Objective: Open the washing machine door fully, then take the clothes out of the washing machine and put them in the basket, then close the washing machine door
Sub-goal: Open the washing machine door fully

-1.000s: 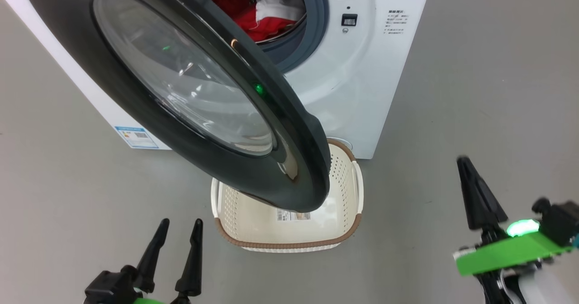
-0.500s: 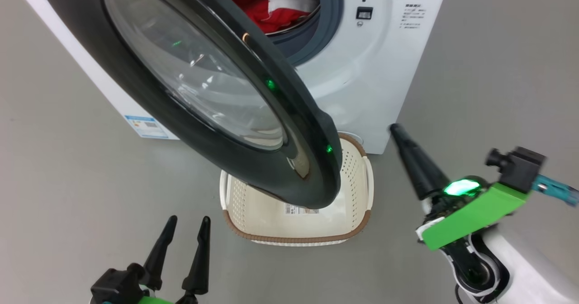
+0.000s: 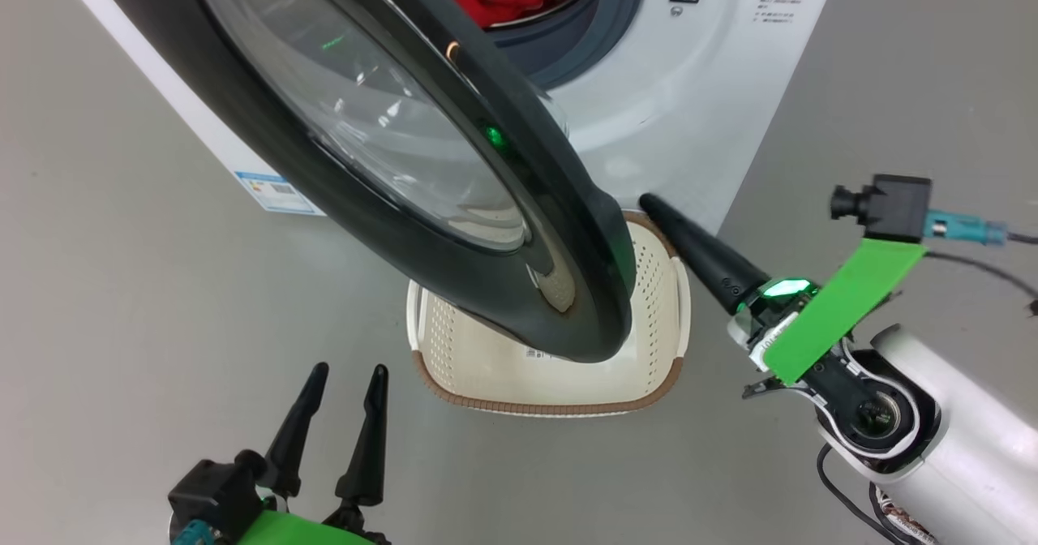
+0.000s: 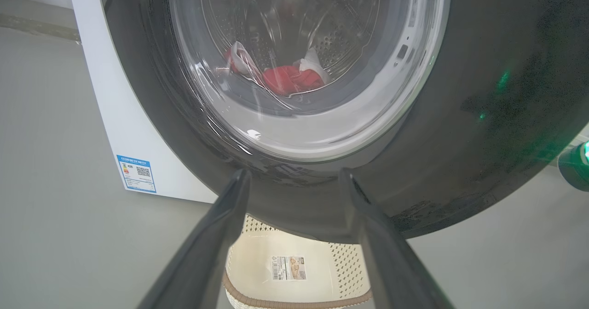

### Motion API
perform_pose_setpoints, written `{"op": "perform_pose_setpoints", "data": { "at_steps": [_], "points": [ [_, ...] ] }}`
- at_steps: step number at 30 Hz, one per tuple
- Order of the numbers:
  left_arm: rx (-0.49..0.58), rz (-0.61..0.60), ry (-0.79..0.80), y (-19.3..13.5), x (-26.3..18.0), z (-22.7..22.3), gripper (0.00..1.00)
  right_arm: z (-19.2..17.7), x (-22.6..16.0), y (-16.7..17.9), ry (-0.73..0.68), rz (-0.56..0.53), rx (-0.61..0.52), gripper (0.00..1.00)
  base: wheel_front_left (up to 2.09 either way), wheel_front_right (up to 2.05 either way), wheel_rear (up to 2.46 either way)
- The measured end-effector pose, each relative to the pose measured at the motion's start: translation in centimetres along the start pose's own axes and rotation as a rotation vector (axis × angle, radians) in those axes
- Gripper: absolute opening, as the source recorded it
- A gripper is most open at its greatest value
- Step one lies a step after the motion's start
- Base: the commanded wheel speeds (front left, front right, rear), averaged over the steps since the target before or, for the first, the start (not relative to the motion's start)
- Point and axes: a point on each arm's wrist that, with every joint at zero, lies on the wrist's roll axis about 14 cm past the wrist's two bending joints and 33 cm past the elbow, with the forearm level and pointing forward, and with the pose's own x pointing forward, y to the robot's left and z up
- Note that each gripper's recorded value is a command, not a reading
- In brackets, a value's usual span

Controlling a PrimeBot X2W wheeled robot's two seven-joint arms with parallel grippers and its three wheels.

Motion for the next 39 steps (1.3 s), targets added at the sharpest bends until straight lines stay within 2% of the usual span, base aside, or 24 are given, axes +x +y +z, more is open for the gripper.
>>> {"op": "perform_pose_setpoints", "data": {
  "at_steps": [5, 14, 25, 39],
  "points": [
    [-0.001, 0.003, 0.007, 0.1, 0.2, -0.2, 1.00, -1.1, 0.6, -0.2, 0.100, 0.005, 0.090, 0.00, 0.00, 0.00, 0.00],
    [0.001, 0.002, -0.005, 0.1, 0.3, 0.2, 1.00, -2.0, 0.9, -0.4, 0.199, 0.006, 0.164, 0.00, 0.00, 0.00, 0.00],
    [0.001, 0.004, -0.018, 0.1, -0.2, 0.7, 1.00, -3.7, 0.8, 0.3, 0.275, 0.024, 0.198, 0.00, 0.00, 0.00, 0.00],
    [-0.006, 0.056, -0.058, 1.3, -2.2, 2.1, 1.00, -9.1, 0.9, 2.7, 0.434, 0.076, 0.249, 0.00, 0.00, 0.00, 0.00]
  ]
}}
